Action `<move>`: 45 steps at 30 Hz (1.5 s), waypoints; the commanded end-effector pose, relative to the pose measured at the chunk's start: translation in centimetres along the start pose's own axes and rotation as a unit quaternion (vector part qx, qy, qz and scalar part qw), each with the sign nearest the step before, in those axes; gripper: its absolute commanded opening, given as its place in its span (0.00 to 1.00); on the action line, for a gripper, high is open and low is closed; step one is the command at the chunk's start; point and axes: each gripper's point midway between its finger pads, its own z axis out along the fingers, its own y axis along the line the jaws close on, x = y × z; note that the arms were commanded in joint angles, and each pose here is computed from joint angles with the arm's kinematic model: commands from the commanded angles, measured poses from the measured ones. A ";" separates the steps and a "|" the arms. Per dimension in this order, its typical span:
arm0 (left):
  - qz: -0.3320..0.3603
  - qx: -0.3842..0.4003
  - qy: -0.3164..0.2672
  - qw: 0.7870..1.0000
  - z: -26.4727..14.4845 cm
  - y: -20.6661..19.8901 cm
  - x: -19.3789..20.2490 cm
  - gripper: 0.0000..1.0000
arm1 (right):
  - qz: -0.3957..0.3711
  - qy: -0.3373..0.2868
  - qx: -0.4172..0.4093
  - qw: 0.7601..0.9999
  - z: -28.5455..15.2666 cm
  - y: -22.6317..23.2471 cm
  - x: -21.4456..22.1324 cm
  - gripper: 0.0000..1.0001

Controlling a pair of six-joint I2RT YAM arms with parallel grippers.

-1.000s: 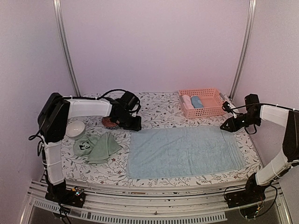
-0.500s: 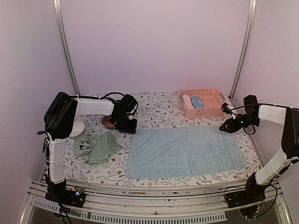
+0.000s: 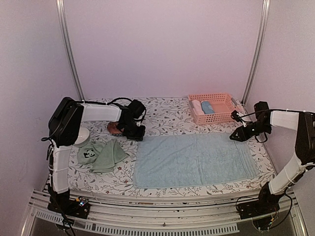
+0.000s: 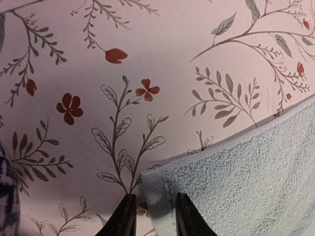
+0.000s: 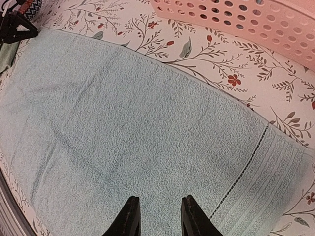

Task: Roll the towels
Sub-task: Pick up the towel from the center of the board.

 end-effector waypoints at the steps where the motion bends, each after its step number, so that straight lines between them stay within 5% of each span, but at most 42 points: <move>1: 0.007 0.008 -0.002 1.000 0.9 -0.3 -0.7 0.31 | -0.015 0.000 0.002 1.000 0.3 -0.2 -0.6 0.30; 16: 0.007 0.006 0.008 1.000 1.5 -0.2 -0.4 0.23 | -0.023 0.012 -0.003 1.000 1.0 0.3 -0.3 0.30; 20: 0.003 -0.006 0.004 1.000 1.5 0.3 -0.5 0.32 | -0.020 0.014 -0.009 1.000 1.2 0.5 -0.2 0.30; 26: 0.006 -0.006 0.007 1.000 2.0 0.4 -0.2 0.08 | -0.016 0.018 -0.009 1.000 1.4 0.3 -0.1 0.30; 29: 0.008 -0.010 -0.001 1.000 1.6 0.6 -0.6 0.00 | -0.020 0.021 0.046 0.999 0.9 -1.8 -0.8 0.28; 34: 0.014 -0.010 -0.029 0.999 -0.2 0.6 -1.8 0.00 | 0.035 -0.015 0.128 0.991 -2.8 -7.8 -3.7 0.25; 45: 0.009 0.029 -0.058 0.998 -1.8 -0.8 -2.4 0.00 | 0.092 0.064 0.174 0.978 -0.9 -13.1 -2.1 0.28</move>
